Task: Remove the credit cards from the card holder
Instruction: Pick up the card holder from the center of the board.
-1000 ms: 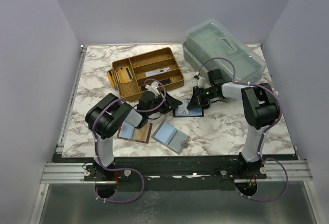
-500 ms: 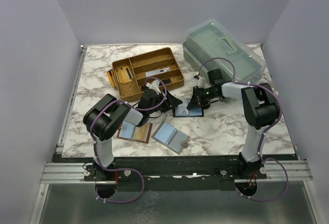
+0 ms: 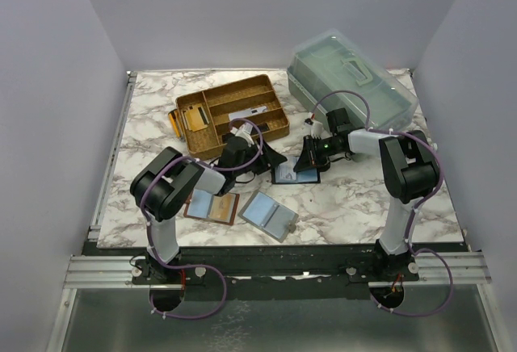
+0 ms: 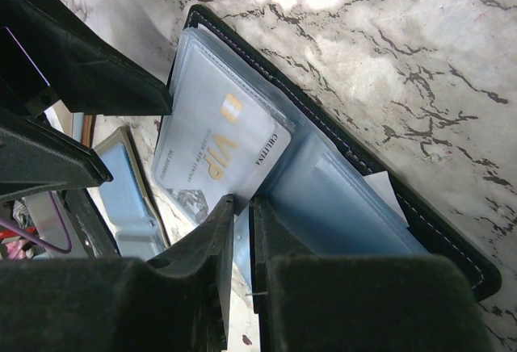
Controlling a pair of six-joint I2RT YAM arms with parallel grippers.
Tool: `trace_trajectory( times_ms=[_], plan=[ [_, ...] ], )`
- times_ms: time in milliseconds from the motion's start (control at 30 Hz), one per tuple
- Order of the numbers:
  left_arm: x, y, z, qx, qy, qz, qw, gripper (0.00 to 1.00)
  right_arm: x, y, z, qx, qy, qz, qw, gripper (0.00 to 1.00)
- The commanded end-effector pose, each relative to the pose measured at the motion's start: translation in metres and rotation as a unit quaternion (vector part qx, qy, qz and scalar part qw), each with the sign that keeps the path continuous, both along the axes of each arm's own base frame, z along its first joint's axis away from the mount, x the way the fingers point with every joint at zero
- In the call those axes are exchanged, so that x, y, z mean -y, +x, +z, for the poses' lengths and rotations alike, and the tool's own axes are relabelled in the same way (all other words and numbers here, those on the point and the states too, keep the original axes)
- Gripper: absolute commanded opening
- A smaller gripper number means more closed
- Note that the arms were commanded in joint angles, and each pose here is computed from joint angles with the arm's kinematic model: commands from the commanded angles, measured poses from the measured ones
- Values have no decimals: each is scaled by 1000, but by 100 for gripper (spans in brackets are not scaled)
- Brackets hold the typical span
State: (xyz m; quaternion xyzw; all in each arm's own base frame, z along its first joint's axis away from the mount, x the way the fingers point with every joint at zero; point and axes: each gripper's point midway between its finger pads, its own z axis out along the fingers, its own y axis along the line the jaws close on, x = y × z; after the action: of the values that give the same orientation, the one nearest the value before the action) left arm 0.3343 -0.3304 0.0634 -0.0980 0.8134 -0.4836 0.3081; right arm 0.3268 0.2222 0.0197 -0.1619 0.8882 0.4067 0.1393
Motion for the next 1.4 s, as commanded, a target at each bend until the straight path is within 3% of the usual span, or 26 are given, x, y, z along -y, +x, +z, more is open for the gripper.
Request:
trace_trajectory(
  times_ms=[0,367,1067,1367],
  plan=[
    [-6,-5,-27,-29,36,-2,999,55,19,-5,-39,-23,-68,-13,997,15],
    [-15,-1,-26,-21,77,9,997,59,19,-5,-38,-24,-67,-12,997,16],
    [-8,4,-25,-18,97,-20,995,61,17,-5,-38,-25,-63,-10,998,16],
    [-16,8,18,42,95,-1,995,59,17,-6,-37,-26,-61,-9,998,16]
  ],
)
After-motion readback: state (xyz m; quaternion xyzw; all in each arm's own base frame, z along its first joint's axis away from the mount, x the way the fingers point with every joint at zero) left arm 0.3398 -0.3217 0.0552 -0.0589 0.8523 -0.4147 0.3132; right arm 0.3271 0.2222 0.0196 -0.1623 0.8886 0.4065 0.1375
